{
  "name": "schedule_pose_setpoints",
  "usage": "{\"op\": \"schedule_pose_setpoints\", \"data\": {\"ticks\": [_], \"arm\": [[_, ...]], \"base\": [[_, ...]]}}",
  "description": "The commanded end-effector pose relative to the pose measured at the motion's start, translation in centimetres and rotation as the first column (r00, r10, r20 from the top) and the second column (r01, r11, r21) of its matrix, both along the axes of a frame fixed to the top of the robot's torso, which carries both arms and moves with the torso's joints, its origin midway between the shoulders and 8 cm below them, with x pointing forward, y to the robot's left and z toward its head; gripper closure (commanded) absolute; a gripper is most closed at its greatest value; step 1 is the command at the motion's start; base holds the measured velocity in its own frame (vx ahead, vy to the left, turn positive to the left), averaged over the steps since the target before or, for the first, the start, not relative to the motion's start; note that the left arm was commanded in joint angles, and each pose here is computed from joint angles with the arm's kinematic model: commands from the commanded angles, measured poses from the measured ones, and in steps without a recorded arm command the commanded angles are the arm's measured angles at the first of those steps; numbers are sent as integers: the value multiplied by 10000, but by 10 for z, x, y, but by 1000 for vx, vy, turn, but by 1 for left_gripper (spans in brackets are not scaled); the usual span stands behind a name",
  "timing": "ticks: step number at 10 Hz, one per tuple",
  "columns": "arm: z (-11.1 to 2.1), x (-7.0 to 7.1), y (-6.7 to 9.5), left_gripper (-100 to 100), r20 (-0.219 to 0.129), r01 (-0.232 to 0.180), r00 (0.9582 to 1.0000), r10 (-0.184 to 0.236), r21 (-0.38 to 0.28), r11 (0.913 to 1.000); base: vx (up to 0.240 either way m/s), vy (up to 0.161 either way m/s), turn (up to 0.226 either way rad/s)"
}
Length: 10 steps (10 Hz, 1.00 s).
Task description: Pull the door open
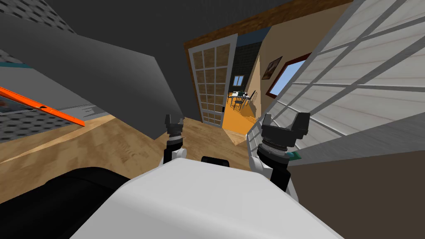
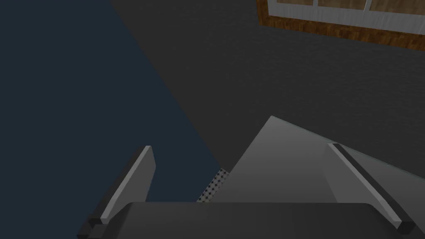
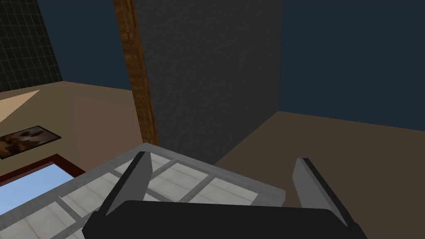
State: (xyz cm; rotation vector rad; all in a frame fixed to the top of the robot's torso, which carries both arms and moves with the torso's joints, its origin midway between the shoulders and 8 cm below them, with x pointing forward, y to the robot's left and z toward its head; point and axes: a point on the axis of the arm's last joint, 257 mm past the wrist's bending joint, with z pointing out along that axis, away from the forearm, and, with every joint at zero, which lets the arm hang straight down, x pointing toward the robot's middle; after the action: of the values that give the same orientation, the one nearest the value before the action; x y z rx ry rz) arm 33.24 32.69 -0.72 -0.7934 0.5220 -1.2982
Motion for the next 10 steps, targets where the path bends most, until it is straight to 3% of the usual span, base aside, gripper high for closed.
{"op": "schedule_pose_setpoints", "data": {"ticks": [1, 3, 6, 10], "arm": [[-9, 5, 0, -100, -267, -174, 9995, 185, 417, 9990], [-19, 10, 1, -100, -537, -359, 9977, 406, 860, 9956], [-37, 19, 4, -100, -961, -664, 9919, 827, 1613, 9847], [-63, 30, 9, -100, -1504, -1061, 9770, 1511, 2720, 9564]], "base": [[57, -32, -78], [125, -30, -62], [139, -32, -67], [118, -37, -74]]}}
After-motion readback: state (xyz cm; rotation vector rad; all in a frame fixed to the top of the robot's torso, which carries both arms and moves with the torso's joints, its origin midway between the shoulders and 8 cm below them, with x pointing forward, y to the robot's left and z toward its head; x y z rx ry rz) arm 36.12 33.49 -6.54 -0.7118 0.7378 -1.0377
